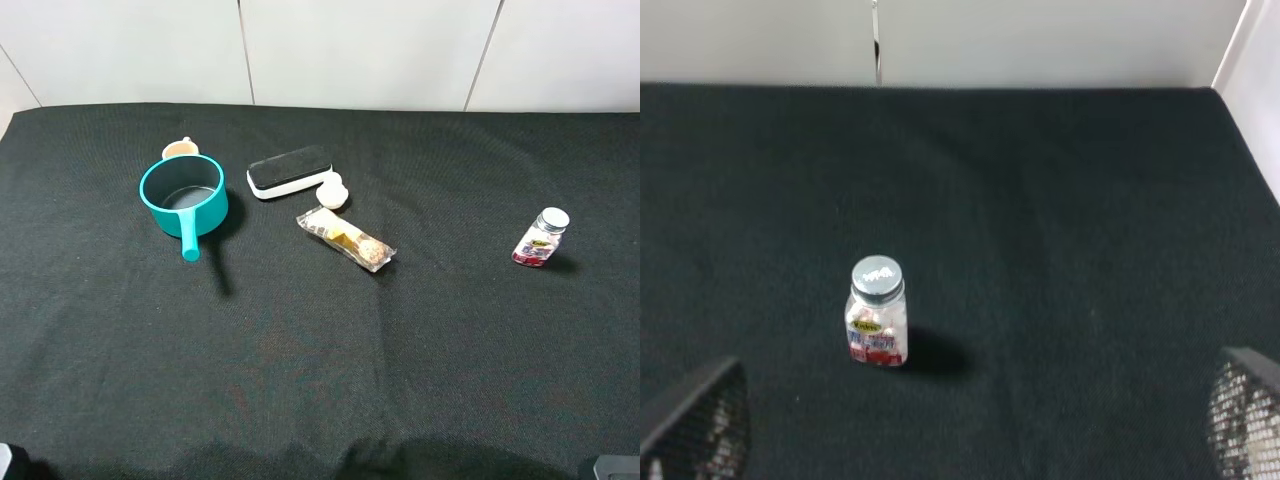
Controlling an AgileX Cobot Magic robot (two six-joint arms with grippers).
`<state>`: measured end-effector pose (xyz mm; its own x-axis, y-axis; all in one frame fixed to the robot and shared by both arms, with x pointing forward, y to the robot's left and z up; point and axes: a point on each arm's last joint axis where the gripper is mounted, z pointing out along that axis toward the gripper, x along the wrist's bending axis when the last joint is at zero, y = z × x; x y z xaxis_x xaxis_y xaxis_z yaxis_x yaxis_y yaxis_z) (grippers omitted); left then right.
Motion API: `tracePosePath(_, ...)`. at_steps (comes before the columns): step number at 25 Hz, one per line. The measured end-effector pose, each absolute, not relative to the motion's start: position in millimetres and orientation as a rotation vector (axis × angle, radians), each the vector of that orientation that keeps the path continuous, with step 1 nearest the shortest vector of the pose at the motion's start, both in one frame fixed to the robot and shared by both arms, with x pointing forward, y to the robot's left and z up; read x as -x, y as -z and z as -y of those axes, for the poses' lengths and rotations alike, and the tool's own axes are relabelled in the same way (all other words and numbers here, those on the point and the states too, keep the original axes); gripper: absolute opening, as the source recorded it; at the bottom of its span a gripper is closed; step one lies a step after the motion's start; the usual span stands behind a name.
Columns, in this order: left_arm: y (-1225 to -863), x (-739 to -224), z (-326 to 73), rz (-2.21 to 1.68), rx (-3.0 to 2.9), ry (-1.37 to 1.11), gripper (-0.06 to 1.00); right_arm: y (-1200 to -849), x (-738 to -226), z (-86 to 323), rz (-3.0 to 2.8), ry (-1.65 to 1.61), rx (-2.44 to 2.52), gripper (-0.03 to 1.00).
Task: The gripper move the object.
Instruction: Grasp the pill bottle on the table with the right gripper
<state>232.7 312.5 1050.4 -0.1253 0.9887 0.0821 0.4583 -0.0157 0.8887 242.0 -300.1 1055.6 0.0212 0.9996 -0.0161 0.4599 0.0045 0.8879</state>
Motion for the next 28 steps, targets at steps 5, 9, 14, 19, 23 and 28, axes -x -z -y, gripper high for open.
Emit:
tracePosePath(5, -1050.4, -232.7, -312.5, -1.642, -1.523, -1.092, 0.99, -1062.7, -263.9, 300.0, -1.599, -0.864, -1.616, 0.69)
tracePosePath(9, -1050.4, -232.7, -312.5, -1.642, -1.523, -1.092, 0.99, -1072.0, -283.3, 299.9, -1.652, -0.815, -1.669, 0.69)
tracePosePath(14, -1050.4, -232.7, -312.5, -1.642, -1.523, -1.092, 0.99, -1080.5, -311.7, 300.3, -1.715, -0.749, -1.731, 0.69)
tracePosePath(19, -1050.4, -232.7, -312.5, -1.642, -1.523, -1.092, 0.99, -1089.4, -345.4, 300.6, -1.776, -0.679, -1.791, 0.69)
tracePosePath(23, -1050.4, -232.7, -312.5, -1.642, -1.523, -1.092, 0.99, -1096.3, -374.1, 301.0, -1.816, -0.631, -1.831, 0.69)
tracePosePath(28, -1050.4, -232.7, -312.5, -1.642, -1.523, -1.092, 0.99, -1101.3, -407.1, 301.4, -1.852, -0.586, -1.867, 0.69)
